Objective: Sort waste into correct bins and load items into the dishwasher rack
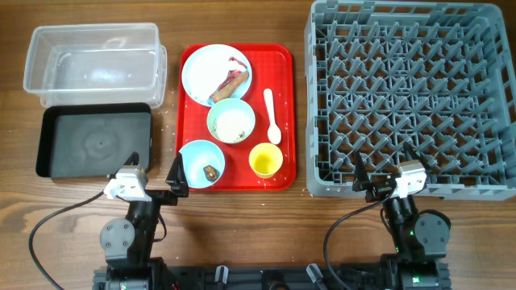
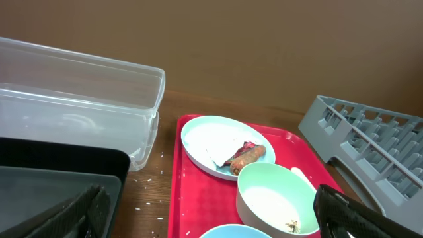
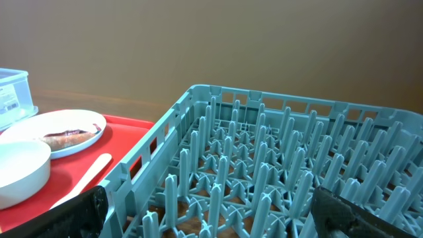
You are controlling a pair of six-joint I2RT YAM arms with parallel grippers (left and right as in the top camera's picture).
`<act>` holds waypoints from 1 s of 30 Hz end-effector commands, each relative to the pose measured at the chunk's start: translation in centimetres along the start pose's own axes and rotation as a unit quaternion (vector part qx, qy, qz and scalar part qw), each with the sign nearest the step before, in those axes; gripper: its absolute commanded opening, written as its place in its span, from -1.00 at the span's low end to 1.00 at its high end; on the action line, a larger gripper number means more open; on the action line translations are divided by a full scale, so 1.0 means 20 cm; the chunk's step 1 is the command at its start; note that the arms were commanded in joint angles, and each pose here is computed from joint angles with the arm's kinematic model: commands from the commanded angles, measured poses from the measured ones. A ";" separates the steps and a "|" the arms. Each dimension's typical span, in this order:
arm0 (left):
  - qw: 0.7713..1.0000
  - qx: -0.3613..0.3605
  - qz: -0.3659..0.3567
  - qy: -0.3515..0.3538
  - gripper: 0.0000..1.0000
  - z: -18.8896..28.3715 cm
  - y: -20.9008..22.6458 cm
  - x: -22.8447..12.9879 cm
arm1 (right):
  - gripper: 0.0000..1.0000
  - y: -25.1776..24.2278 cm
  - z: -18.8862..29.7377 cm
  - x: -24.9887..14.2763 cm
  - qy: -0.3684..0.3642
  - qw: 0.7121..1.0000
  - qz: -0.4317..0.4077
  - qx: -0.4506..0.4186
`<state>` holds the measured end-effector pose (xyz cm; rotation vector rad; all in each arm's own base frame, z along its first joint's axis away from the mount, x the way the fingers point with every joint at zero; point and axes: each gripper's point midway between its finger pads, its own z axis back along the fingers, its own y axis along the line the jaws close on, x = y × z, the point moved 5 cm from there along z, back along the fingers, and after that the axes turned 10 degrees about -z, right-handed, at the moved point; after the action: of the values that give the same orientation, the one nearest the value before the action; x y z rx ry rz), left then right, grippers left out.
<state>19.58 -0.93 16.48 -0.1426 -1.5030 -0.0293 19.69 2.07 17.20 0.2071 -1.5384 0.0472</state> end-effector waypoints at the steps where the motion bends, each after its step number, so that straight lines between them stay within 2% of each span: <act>1: 1.000 0.007 -0.004 -0.002 1.00 0.00 0.01 -0.01 | 0.99 0.01 0.00 0.01 -0.005 1.000 0.003 0.004; 30: 1.000 0.007 -0.004 -0.001 1.00 0.00 0.01 -0.01 | 0.99 -0.01 0.00 0.03 -0.018 1.000 0.018 -0.008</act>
<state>19.58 -0.93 16.48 -0.1426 -1.5030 -0.0293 19.69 2.06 17.63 0.2032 -1.5614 0.0525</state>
